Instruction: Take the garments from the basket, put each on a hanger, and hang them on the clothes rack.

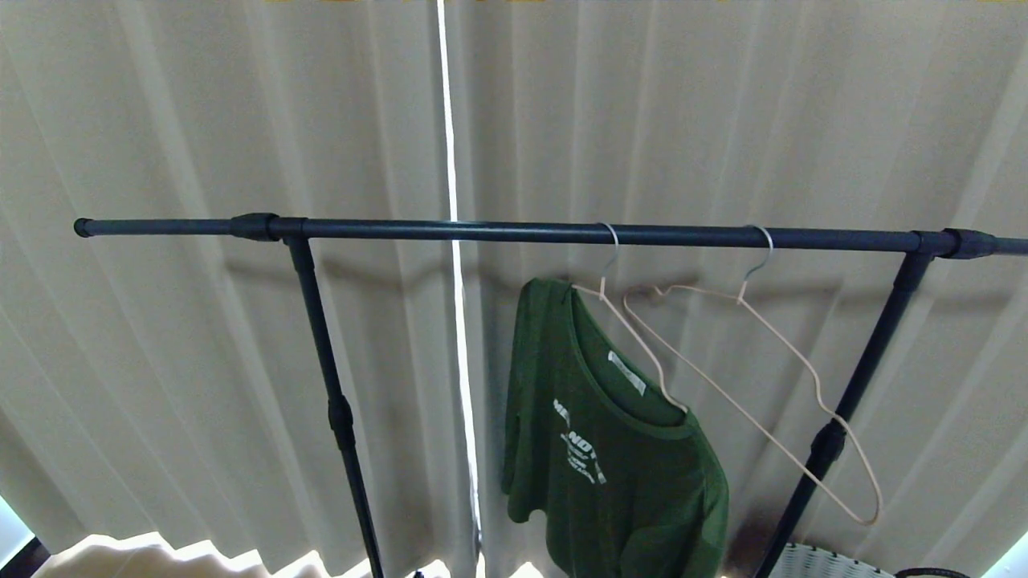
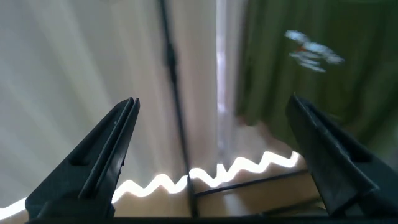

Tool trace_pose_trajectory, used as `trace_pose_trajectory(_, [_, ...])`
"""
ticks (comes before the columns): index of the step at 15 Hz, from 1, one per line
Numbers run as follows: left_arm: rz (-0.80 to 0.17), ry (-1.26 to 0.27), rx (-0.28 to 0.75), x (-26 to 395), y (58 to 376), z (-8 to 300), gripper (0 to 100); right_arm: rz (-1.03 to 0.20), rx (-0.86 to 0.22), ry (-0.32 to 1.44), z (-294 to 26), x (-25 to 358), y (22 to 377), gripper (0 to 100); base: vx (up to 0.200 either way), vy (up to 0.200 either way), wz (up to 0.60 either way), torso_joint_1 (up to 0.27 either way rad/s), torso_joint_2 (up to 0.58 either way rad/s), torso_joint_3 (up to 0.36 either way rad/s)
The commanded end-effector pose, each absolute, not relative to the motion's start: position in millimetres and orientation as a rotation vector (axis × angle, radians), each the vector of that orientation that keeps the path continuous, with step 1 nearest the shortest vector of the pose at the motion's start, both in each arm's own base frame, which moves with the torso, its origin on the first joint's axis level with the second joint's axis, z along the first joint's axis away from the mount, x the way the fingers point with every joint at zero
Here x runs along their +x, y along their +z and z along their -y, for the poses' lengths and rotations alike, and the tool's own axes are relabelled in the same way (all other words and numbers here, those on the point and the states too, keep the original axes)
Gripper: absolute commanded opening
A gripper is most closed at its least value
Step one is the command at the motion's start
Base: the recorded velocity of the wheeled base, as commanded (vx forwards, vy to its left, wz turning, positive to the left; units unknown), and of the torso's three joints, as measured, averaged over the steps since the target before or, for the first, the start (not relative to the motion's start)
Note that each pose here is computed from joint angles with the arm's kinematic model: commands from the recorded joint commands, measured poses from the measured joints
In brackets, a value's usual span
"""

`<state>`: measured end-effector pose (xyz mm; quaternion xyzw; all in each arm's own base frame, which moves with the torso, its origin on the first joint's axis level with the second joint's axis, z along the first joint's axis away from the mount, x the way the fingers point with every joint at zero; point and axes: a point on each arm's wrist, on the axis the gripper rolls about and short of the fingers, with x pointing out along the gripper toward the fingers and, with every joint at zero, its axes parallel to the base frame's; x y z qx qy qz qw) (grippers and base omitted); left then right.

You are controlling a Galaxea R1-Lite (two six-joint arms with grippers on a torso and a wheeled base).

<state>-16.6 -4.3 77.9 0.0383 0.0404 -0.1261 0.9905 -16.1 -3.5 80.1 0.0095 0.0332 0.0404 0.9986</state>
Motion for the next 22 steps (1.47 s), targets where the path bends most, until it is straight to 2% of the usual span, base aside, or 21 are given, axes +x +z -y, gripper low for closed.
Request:
trace_pose_trajectory(1, [-0.070,-0.203,0.059,-17.7,77.4,3.0,100,-0.072,0.012,0.050,3.2,-15.8,79.9,100,0.000,0.000,0.00,0.000,0.00,0.000])
trace_pose_trajectory(3, [-0.002,-0.097,0.026,-23.0,75.9,2.3,100,-0.069,0.012,-0.020,1.9,-17.2,79.8,100,0.000,0.000,0.00,0.000,0.00,0.000])
trace_pose_trajectory(4, [-0.001,-0.077,0.017,-23.1,75.9,1.9,100,-0.063,0.009,-0.037,1.9,-17.7,79.7,100,0.000,0.000,0.00,0.000,0.00,0.000])
trace_pose_trajectory(7, [0.000,-0.081,0.026,-23.1,75.9,2.0,100,0.023,0.018,0.003,0.1,-22.8,77.8,100,0.000,0.000,0.00,0.000,0.00,0.000])
trace_pose_trajectory(11, [0.001,-0.114,0.047,-23.2,75.9,2.7,100,0.012,0.007,0.069,-1.4,-22.9,76.7,100,0.000,0.000,0.00,0.000,0.00,0.000])
trace_pose_trajectory(12, [0.001,-0.114,0.049,-23.2,75.9,2.7,100,0.010,-0.028,0.069,-1.4,-22.9,76.4,100,0.000,0.000,0.00,0.000,0.00,0.000])
trace_pose_trajectory(20, [0.001,-0.114,0.046,-23.2,75.9,2.7,100,0.005,-0.022,0.067,-1.4,-22.9,76.0,100,0.000,0.000,0.00,0.000,0.00,0.000])
trace_pose_trajectory(22, [0.001,-0.114,0.046,-23.2,75.9,2.7,100,0.005,-0.020,0.067,-1.4,-22.9,76.0,100,-0.200,0.000,0.00,0.002,0.00,0.007])
